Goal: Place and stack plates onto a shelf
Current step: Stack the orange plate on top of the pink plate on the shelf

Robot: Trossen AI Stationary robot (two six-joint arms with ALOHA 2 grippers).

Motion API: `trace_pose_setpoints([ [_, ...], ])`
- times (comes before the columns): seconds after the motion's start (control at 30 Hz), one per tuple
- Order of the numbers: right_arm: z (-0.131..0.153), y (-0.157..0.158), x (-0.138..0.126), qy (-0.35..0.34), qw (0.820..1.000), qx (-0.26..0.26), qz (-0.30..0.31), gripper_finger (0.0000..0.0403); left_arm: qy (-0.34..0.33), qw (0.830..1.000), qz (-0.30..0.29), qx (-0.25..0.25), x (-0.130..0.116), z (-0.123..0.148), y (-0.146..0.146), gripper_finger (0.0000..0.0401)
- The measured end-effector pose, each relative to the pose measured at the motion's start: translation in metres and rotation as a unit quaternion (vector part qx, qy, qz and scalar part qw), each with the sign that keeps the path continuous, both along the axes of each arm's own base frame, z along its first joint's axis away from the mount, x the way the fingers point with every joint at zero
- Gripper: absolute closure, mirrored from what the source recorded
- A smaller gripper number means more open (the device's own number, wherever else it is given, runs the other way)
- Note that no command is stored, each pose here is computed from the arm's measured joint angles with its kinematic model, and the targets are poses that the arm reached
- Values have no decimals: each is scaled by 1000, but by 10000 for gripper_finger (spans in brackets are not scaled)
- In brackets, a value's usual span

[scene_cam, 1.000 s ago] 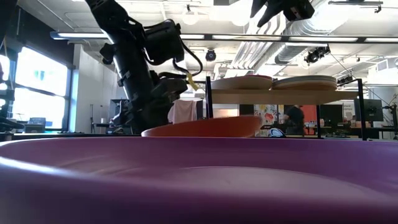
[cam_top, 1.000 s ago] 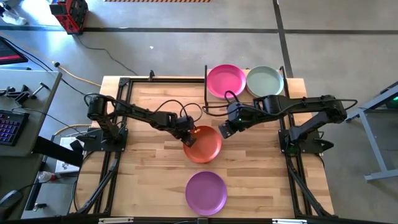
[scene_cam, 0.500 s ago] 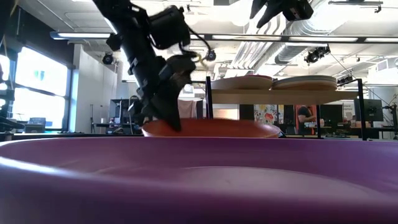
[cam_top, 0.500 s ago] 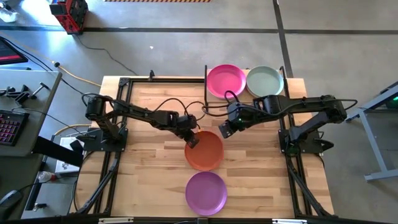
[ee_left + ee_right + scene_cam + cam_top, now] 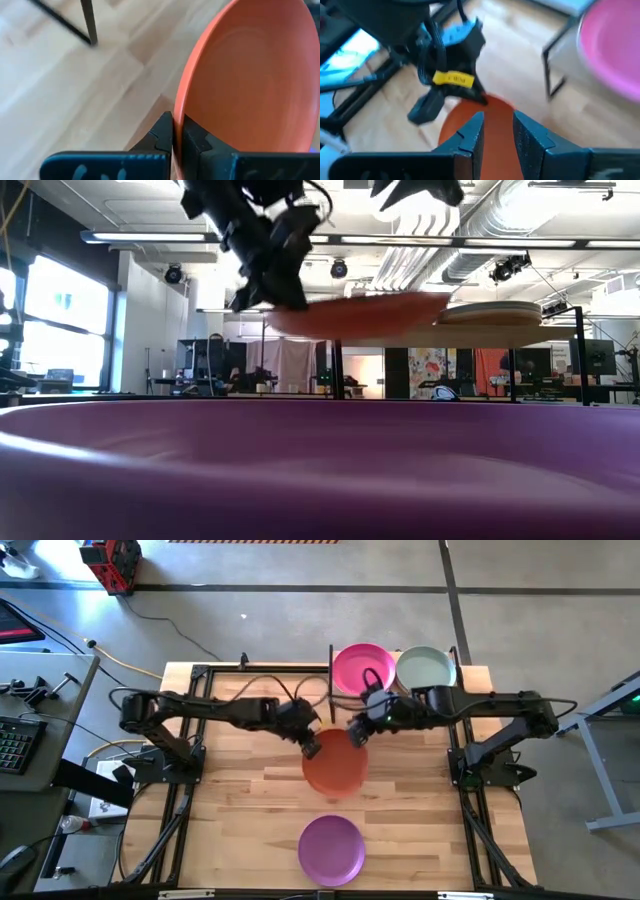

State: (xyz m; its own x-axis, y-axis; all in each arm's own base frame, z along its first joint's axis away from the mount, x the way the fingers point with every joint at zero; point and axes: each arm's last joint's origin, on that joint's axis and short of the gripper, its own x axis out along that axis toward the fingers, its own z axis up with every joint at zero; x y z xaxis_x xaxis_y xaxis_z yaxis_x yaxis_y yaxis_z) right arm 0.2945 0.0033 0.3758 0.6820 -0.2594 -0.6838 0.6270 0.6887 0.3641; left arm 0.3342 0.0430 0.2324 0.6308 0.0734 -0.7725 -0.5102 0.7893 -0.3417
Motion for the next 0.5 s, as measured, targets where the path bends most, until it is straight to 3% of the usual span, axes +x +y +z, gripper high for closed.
trace_pose_setpoints([
  [0.23,40,-17,-4,-34,992,-124,5,320,-68,996,26,50,-7,47,28,400],
  [0.5,65,-38,-11,-38,981,-189,8,320,-117,985,68,106,-14,90,71,399],
])
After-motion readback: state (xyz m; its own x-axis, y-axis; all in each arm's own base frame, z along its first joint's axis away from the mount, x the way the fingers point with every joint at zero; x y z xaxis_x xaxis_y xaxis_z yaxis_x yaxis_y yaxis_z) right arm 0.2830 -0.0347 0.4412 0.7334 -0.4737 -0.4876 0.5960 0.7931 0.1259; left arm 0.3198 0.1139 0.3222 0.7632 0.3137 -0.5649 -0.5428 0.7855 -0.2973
